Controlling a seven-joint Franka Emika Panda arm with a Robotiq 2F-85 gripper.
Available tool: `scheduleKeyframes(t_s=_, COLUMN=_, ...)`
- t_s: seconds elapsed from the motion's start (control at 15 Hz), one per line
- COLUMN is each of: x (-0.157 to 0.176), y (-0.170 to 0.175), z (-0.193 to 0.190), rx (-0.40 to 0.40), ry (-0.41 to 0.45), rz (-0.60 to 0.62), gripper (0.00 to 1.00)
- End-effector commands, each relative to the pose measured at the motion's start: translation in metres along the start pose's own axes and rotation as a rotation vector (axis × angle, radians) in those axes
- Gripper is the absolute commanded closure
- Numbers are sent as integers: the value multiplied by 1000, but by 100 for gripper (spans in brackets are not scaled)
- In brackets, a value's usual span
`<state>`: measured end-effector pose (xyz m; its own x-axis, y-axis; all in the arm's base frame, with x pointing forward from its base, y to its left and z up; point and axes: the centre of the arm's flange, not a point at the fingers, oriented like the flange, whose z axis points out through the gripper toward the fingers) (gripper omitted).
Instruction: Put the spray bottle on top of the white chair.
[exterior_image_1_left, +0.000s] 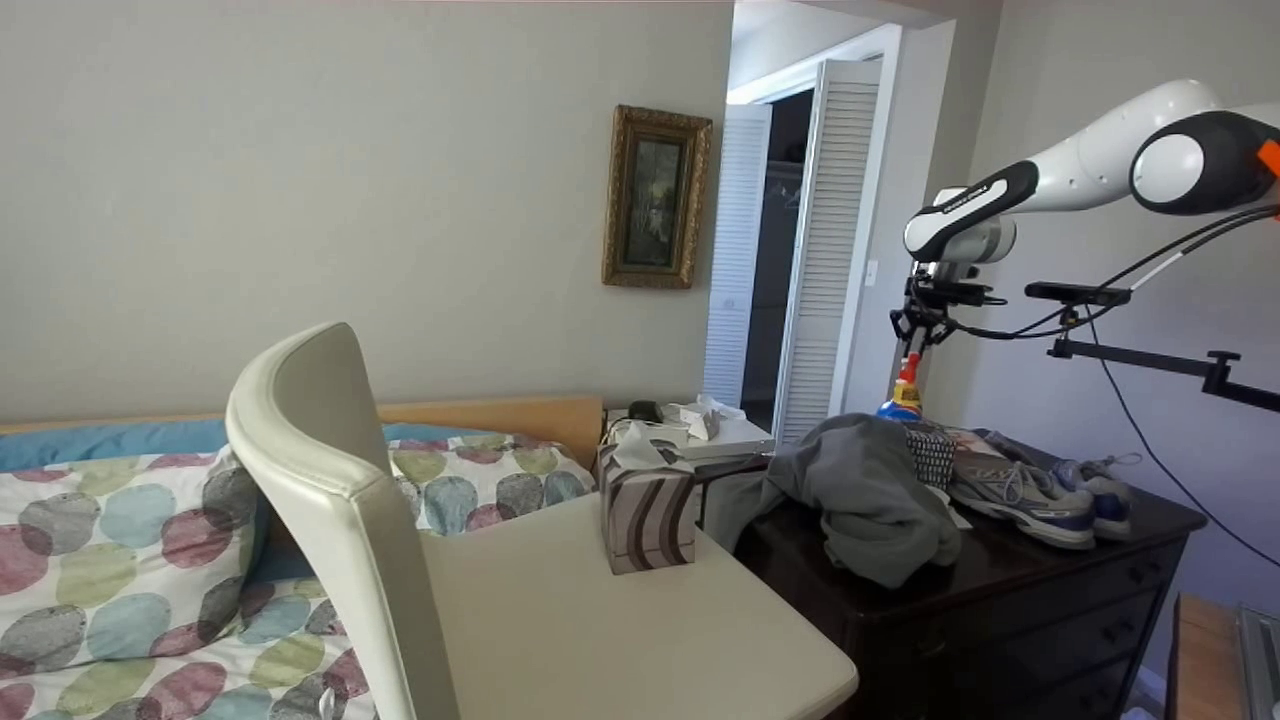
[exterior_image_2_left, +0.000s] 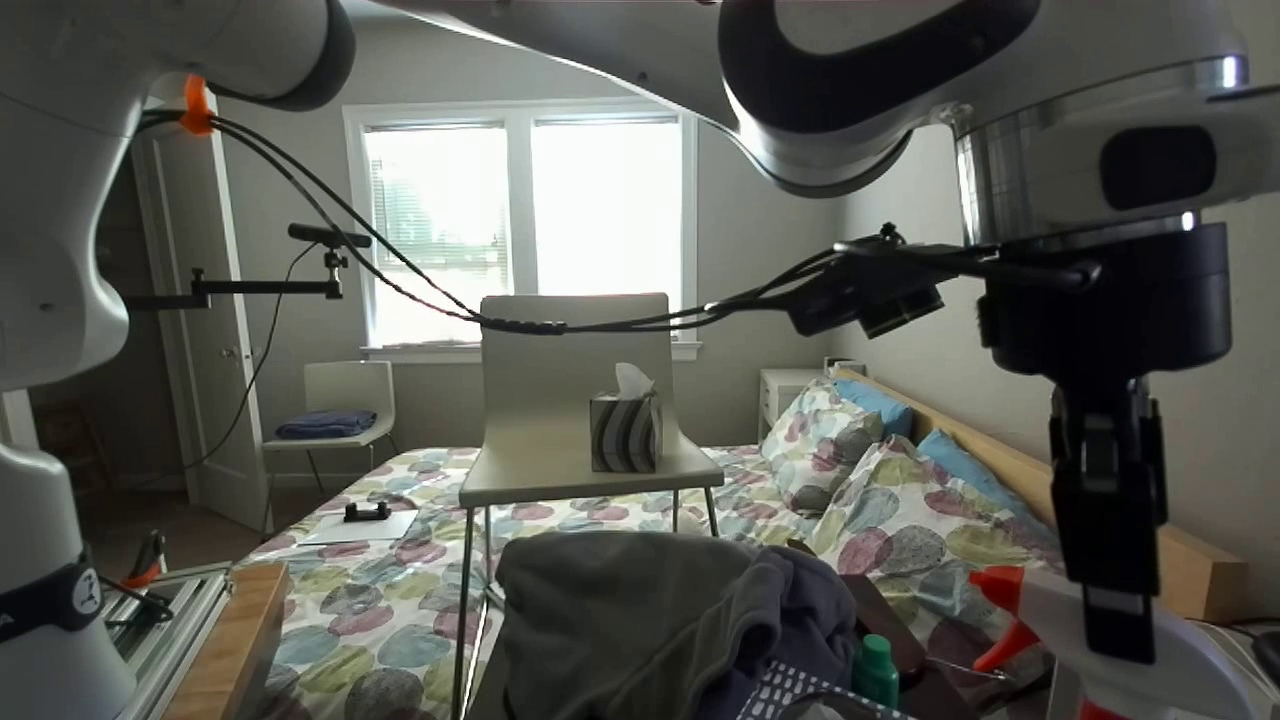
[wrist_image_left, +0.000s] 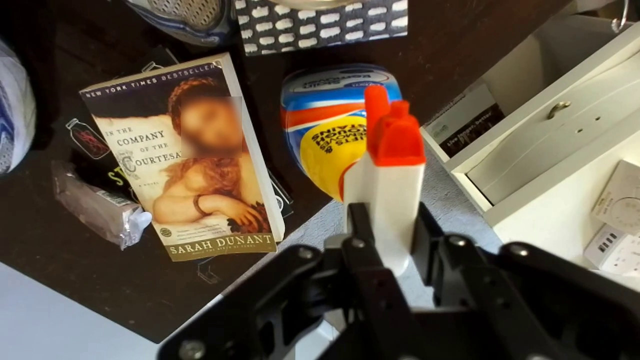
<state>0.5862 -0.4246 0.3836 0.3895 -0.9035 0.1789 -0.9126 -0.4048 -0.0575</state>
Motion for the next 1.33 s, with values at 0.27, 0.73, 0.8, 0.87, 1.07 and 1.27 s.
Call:
scheduleKeyframes(t_s=0.27, x=-27, y=8, z=-60, rx=33, ry=63, rz=-5, gripper=94)
scheduleKeyframes(t_s=0.73, x=-72, y=16, z=-141, rx=118, ry=242, rz=-82, gripper=94)
scheduleKeyframes(t_s=0.8, x=-81, y=18, z=-151, rx=131, ry=256, rz=-100, gripper=94)
scheduleKeyframes(t_s=0.87, x=-89, y=19, z=-161, rx=140, ry=267, rz=-113, gripper=94)
scheduleKeyframes(t_s=1.07, x=-116, y=21, z=-182, rx=174, ry=289, rz=-161, gripper=94)
scheduleKeyframes(t_s=1.27, x=-149, y=24, z=-202, rx=223, ry=303, rz=-231, gripper=94)
